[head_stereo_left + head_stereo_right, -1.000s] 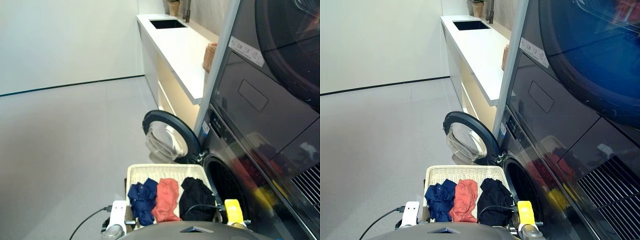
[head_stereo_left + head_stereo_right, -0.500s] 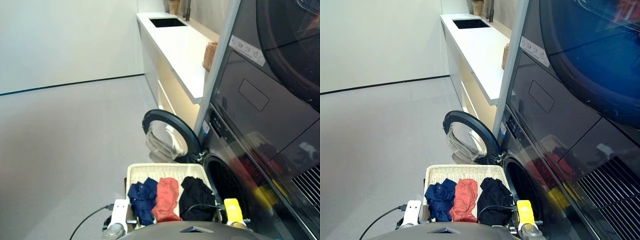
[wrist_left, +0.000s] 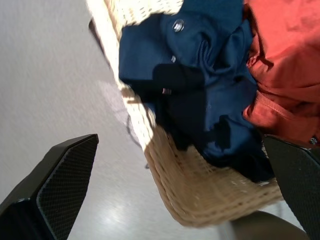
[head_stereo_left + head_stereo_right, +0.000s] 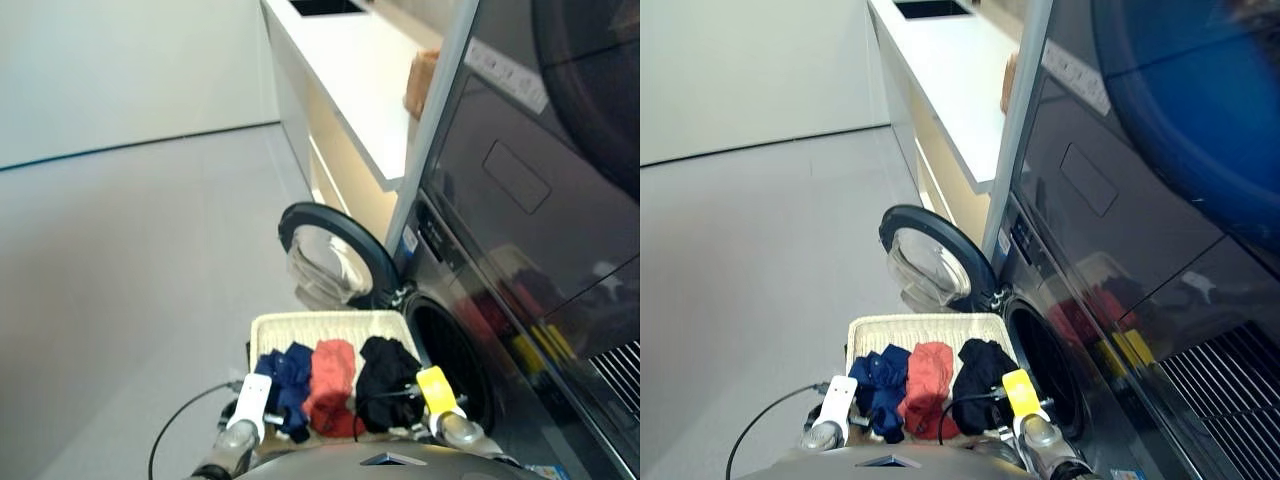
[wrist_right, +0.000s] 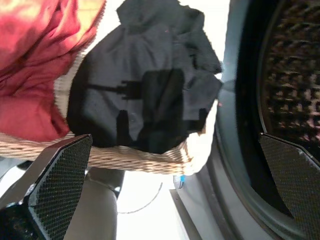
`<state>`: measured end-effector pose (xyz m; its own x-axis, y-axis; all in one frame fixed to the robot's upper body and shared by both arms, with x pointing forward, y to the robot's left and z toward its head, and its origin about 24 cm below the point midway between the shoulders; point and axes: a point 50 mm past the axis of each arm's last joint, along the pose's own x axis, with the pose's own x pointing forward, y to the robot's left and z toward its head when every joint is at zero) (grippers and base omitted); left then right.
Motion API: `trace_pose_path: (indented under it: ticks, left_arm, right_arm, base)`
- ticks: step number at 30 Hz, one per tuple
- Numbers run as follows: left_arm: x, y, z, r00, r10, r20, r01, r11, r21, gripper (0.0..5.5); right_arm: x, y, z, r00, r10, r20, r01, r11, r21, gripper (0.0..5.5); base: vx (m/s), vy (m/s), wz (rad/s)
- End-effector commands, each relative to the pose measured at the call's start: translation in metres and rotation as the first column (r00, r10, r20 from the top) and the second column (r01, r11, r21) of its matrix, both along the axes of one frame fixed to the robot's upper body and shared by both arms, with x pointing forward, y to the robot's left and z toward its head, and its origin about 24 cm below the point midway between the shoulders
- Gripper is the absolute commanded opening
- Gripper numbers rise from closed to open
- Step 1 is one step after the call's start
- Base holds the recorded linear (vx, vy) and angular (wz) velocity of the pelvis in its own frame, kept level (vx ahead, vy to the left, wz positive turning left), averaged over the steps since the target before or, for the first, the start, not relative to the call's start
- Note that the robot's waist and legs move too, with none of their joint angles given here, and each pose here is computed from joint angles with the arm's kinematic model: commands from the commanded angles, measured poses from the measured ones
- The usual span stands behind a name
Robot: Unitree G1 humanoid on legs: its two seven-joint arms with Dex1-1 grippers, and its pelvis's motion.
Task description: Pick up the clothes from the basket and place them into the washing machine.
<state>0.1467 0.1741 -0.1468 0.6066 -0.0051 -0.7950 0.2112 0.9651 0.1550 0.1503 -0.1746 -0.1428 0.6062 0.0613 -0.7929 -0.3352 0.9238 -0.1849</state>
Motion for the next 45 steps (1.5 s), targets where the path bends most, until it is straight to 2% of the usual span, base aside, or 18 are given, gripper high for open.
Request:
trace_pose_path:
  ticks: [1,8,16,18,29,32,33,39,41,42,45]
  left_arm:
    - [0.055,-0.009,0.026,0.979,-0.069,0.190,0.064,0.997,0.033,5.50]
    - [0.103,-0.017,0.058,0.931,-0.107,0.348,0.088,0.994,0.072,5.50]
    - [0.141,-0.018,0.092,0.870,-0.068,0.488,0.038,0.997,0.071,5.50]
    - [0.150,-0.014,0.100,0.856,-0.021,0.517,-0.008,0.999,0.053,5.50]
    - [0.193,0.018,0.156,0.742,0.045,0.669,-0.138,0.987,0.087,5.50]
    - [0.201,0.024,0.168,0.711,0.089,0.698,-0.179,0.982,0.058,5.50]
    - [0.207,0.026,0.182,0.670,0.125,0.732,-0.204,0.979,0.019,5.50]
    - [0.216,0.036,0.197,0.636,0.177,0.751,-0.246,0.969,-0.019,5.50]
    - [0.218,0.040,0.200,0.635,0.203,0.746,-0.261,0.964,-0.040,1.23]
    - [0.219,0.042,0.201,0.631,0.216,0.746,-0.272,0.961,-0.048,0.00]
    - [0.217,0.038,0.196,0.638,0.245,0.730,-0.273,0.959,-0.083,0.00]
  right_arm:
    - [0.055,0.022,0.032,0.964,0.128,0.232,-0.134,0.991,0.009,5.50]
    - [0.105,0.042,0.077,0.874,0.169,0.455,-0.197,0.980,0.014,5.50]
    - [0.134,0.050,0.121,0.767,0.110,0.632,-0.203,0.976,0.076,5.50]
    - [0.139,0.053,0.131,0.739,0.090,0.668,-0.206,0.974,0.097,5.50]
    - [0.158,0.069,0.184,0.570,0.056,0.820,-0.286,0.949,0.134,5.50]
    - [0.160,0.070,0.192,0.542,0.054,0.839,-0.295,0.947,0.130,5.50]
    - [0.161,0.070,0.199,0.517,0.037,0.855,-0.297,0.945,0.139,5.50]
    - [0.162,0.070,0.211,0.481,0.001,0.877,-0.303,0.939,0.165,5.50]
    - [0.162,0.070,0.211,0.478,-0.006,0.878,-0.299,0.939,0.169,5.50]
    - [0.162,0.069,0.209,0.484,-0.009,0.875,-0.291,0.942,0.170,5.50]
    - [0.160,0.067,0.202,0.509,-0.021,0.861,-0.273,0.944,0.184,5.50]
  base:
    - [-0.097,0.015,0.019]
    - [-0.094,0.010,-0.014]
    - [-0.036,0.009,-0.048]
    - [-0.063,0.007,0.041]
    - [-0.025,0.011,-0.023]
    - [0.000,0.000,0.000]
    - [0.000,0.000,0.000]
    - [0.000,0.000,0.000]
    - [0.000,0.000,0.000]
    - [0.000,0.000,0.000]
    - [0.000,0.000,0.000]
